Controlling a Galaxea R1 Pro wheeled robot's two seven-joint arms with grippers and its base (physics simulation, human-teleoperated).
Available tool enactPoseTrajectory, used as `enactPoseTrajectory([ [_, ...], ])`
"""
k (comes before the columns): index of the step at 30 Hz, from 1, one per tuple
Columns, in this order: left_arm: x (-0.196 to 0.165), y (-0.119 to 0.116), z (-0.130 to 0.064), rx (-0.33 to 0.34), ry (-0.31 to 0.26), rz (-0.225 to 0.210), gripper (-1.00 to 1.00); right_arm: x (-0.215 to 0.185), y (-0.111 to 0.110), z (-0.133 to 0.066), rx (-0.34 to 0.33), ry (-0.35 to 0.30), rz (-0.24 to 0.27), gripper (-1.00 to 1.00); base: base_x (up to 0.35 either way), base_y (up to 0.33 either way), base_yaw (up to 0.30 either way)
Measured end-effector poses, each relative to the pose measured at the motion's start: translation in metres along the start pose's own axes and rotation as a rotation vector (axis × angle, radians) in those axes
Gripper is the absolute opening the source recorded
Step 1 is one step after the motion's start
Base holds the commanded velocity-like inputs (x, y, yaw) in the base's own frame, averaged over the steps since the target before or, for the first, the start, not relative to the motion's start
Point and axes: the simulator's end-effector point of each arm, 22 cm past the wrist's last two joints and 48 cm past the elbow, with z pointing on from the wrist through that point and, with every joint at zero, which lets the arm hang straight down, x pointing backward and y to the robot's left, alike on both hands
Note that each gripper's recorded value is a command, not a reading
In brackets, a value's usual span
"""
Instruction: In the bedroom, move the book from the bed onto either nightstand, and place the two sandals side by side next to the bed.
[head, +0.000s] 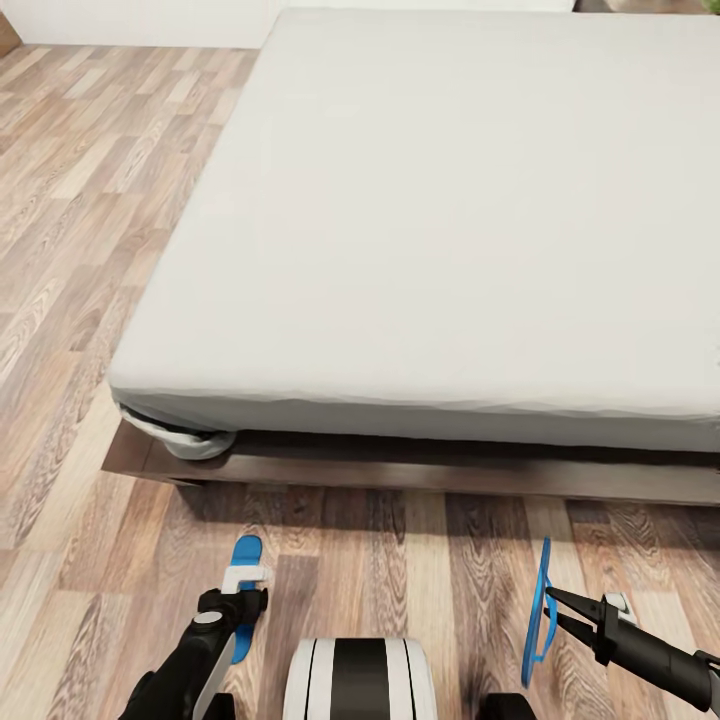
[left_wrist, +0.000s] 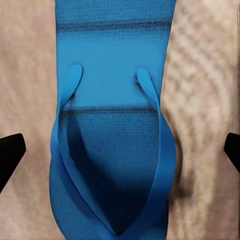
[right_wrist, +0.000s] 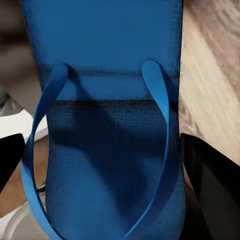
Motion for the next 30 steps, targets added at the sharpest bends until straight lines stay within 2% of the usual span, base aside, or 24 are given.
enactPoseTrajectory([
  [10,-0.022,0.002,-0.011,0.005,-0.044,-0.005,1.00,-0.005,0.016,-0.002,-0.017,-0.010,-0.035,-1.00,0.000,0.000,0.000],
  [12,-0.029,-0.004,-0.014,0.047,-0.060,-0.007,1.00,-0.006,0.011,-0.002,0.017,-0.012,-0.041,-1.00,0.000,0.000,0.000],
  [14,-0.033,-0.009,-0.017,0.121,-0.071,0.001,1.00,-0.007,-0.001,-0.003,0.082,-0.014,-0.047,-1.00,0.000,0.000,0.000],
  [15,-0.036,-0.016,-0.020,0.197,-0.077,0.008,1.00,-0.007,-0.014,-0.005,0.149,-0.015,-0.052,-1.00,0.000,0.000,0.000],
  [17,-0.040,-0.025,-0.027,0.296,-0.086,0.012,1.00,-0.011,-0.029,-0.009,0.230,-0.022,-0.061,-1.00,0.000,0.000,0.000],
  [19,-0.045,-0.024,-0.031,0.337,-0.097,-0.004,1.00,-0.014,-0.035,-0.011,0.274,-0.029,-0.069,-1.00,0.000,0.000,0.000],
  [23,-0.061,-0.007,-0.041,0.400,-0.142,-0.122,1.00,-0.019,-0.049,-0.019,0.374,-0.036,-0.091,-1.00,0.000,0.000,0.000],
  [25,-0.068,-0.007,-0.049,0.456,-0.164,-0.153,1.00,-0.024,-0.051,-0.021,0.406,-0.045,-0.106,-1.00,0.000,0.000,0.000],
  [27,-0.076,-0.004,-0.058,0.511,-0.191,-0.186,1.00,-0.037,-0.044,-0.020,0.417,-0.065,-0.172,-1.00,0.000,0.000,0.000],
  [30,-0.084,0.004,-0.065,0.524,-0.218,-0.221,1.00,-0.051,-0.042,-0.023,0.454,-0.099,-0.250,-1.00,0.000,0.000,0.000],
])
